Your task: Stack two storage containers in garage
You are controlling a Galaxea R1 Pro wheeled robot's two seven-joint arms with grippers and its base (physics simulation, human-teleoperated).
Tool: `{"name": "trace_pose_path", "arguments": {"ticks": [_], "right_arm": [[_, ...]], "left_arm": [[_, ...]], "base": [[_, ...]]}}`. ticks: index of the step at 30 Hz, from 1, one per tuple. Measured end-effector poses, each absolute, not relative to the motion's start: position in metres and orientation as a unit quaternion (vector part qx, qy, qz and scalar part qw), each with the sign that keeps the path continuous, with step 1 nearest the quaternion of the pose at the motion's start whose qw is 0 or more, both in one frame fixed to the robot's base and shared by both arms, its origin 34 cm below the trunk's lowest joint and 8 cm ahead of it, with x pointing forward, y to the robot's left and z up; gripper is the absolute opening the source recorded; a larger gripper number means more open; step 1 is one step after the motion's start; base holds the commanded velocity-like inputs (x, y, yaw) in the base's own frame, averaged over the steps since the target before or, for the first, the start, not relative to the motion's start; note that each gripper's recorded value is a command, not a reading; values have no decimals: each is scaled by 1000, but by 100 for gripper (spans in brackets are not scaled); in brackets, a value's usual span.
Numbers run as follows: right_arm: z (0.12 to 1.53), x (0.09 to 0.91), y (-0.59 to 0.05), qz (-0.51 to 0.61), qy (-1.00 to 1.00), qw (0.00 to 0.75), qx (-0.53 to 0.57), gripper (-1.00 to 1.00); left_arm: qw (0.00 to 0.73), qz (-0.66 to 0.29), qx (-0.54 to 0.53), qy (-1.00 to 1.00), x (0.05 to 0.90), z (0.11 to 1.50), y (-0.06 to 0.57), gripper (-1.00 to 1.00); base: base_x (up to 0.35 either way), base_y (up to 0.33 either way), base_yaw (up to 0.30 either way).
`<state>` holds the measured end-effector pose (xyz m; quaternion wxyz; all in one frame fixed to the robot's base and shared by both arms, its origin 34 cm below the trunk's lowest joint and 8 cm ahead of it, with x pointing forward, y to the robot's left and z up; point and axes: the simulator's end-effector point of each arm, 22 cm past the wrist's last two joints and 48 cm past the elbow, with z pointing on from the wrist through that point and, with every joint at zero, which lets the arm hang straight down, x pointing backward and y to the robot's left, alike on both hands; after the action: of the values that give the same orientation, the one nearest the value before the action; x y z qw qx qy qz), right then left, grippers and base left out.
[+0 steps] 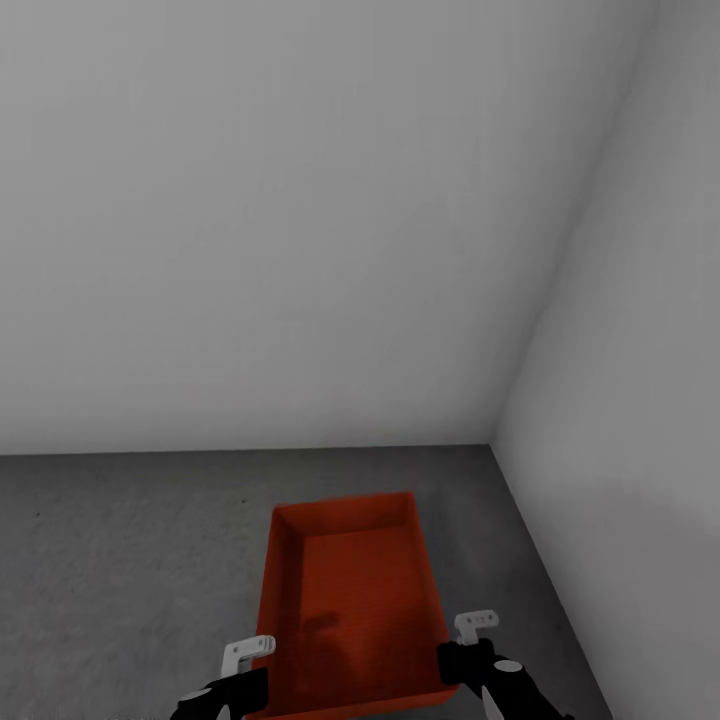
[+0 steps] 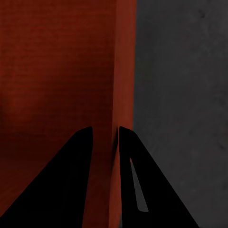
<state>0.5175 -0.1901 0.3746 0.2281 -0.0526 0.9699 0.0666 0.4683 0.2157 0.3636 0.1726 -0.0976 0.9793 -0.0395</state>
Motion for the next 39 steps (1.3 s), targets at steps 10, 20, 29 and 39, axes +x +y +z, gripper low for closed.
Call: {"name": "trace_pose_path", "arguments": {"ticks": [10, 20, 29, 39], "right_arm": [[348, 509, -190, 67, 972, 221, -52, -100], [327, 505, -190, 67, 972, 220, -52, -100], [307, 501, -190, 67, 972, 220, -52, -100], [286, 497, -190, 67, 972, 220, -52, -100]], "left_arm": [[165, -39, -98, 981, 460, 338, 216, -100], [164, -39, -98, 981, 455, 316, 216, -100], [165, -39, -98, 981, 452, 297, 216, -100], [165, -39, -98, 981, 447, 276, 216, -100]], "base": [[0, 0, 0], [0, 0, 0], [0, 0, 0], [0, 0, 0]]}}
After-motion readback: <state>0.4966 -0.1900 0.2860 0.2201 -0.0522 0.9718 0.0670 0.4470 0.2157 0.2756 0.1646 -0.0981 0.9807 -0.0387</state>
